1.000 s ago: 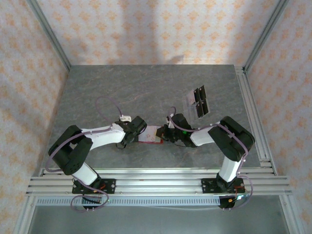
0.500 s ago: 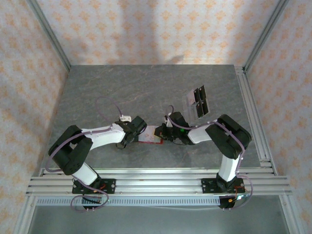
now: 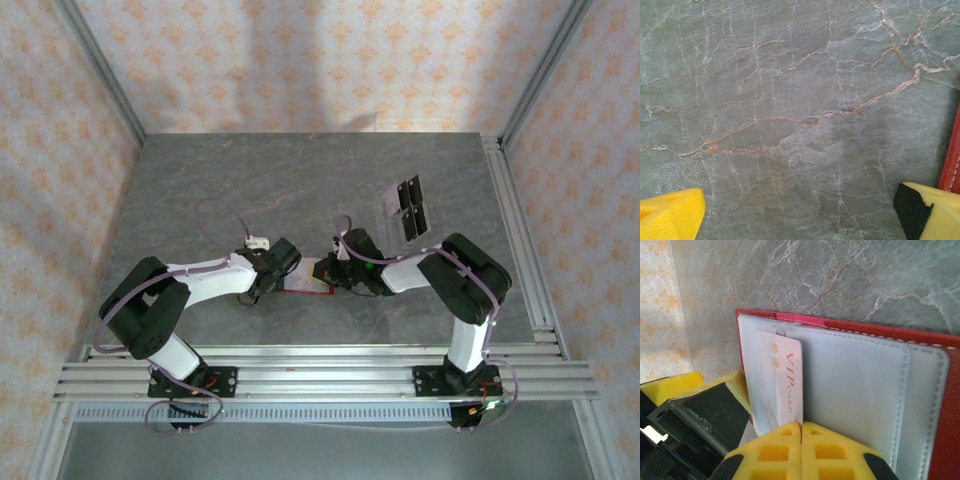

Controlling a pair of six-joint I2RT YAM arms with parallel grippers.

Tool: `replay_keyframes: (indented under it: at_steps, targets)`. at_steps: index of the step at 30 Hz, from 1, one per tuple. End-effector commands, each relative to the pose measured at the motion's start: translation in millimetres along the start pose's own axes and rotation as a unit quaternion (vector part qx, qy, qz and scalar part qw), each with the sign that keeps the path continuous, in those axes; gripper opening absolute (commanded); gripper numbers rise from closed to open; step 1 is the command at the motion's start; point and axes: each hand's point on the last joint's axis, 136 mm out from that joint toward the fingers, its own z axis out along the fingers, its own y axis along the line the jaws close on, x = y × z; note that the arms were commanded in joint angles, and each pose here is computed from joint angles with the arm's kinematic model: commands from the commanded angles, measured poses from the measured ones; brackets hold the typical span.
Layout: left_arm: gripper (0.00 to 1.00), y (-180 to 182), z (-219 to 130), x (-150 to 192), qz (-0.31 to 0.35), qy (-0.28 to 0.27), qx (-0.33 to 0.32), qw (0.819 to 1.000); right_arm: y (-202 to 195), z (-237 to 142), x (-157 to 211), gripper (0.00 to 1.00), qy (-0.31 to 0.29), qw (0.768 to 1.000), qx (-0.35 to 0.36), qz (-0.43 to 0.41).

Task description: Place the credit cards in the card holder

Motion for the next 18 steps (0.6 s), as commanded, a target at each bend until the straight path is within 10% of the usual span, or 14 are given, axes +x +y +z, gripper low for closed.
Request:
replay_keyframes:
  at_steps: [1, 4, 11, 18]
  targets:
    - [1.00, -0.7, 4.5, 11.2, -0.002, 0.013, 0.005, 1.000, 0.1, 6.8, 8.6, 0.00, 0.024, 1.000, 0.009, -0.012]
    - [1.00, -2.3, 3.9, 11.3, -0.004, 0.013, 0.009, 1.000, 3.1, 6.2, 8.6, 0.01, 0.031, 0.999, 0.014, -0.018]
    - [1.00, -2.0, 3.0, 14.2, -0.014, 0.015, 0.015, 1.000, 10.0, -18.9, 6.5, 0.45, 0.025, 0.996, 0.059, -0.063]
    - [1.00, -3.9, 1.7, 15.6, -0.022, 0.016, 0.025, 0.999, 4.8, -42.1, -1.0, 0.46, 0.015, 0.987, 0.130, -0.088]
